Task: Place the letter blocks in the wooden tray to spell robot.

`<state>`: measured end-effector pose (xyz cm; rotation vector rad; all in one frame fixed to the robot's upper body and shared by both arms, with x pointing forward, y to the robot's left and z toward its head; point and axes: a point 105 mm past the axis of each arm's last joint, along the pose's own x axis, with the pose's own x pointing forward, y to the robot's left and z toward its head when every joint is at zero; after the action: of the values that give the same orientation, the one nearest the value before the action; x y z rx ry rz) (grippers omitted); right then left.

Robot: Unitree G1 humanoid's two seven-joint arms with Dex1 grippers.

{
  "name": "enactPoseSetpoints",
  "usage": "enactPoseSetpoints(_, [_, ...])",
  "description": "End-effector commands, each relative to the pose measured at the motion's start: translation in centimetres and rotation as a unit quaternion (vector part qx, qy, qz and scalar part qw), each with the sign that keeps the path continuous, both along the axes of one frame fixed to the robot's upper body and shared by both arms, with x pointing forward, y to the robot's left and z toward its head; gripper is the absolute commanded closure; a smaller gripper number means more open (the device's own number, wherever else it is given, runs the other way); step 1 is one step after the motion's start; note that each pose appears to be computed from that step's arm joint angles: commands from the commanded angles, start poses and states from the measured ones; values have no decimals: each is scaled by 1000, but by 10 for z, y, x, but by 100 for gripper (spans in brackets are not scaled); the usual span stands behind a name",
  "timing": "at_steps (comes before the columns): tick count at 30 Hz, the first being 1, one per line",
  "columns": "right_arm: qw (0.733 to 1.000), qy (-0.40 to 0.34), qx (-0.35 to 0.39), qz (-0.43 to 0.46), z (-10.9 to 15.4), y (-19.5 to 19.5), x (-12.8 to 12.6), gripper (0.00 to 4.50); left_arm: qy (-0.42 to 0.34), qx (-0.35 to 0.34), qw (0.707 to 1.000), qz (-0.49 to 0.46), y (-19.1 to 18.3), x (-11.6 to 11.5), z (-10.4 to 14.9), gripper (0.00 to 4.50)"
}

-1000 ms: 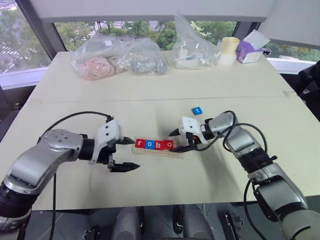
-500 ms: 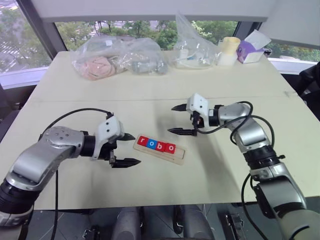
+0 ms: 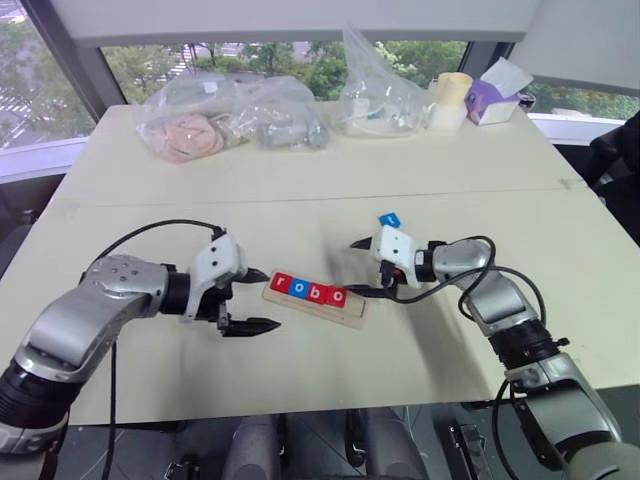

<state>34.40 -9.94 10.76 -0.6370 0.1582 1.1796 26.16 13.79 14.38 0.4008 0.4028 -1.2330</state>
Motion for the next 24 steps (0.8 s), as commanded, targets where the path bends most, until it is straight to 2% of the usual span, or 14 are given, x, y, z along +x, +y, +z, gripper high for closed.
enactPoseSetpoints(1, [999, -23, 9, 23, 11, 11, -5, 7, -17, 1, 1000, -3, 1, 1, 5, 0])
enactPoseSetpoints(6, [999, -22, 15, 29, 12, 17, -9, 7, -16, 1, 1000, -2, 2, 1, 2, 0])
enactPoseSetpoints(9, [999, -45, 24, 6, 21, 12, 1, 7, -18, 0, 1000, 0, 3, 2, 1, 0])
enactPoseSetpoints(12, [990, -76, 81, -88, 48, -8, 29, 7, -25, -16, 1000, 8, 2, 5, 6, 0])
enactPoseSetpoints(15, [962, -68, 152, -217, 64, -39, 58, 7, -39, -50, 998, 21, -2, 10, 17, 0])
enactPoseSetpoints(17, [940, -44, 176, -289, 60, -58, 68, 7, -46, -79, 995, 31, -5, 14, 26, 0])
enactPoseSetpoints(21, [900, 28, 187, -393, 28, -74, 74, 7, -55, -97, 993, 37, -6, 17, 37, 0])
enactPoseSetpoints(24, [885, 61, 200, -415, 14, -69, 75, 7, -66, -98, 992, 47, -4, 22, 42, 0])
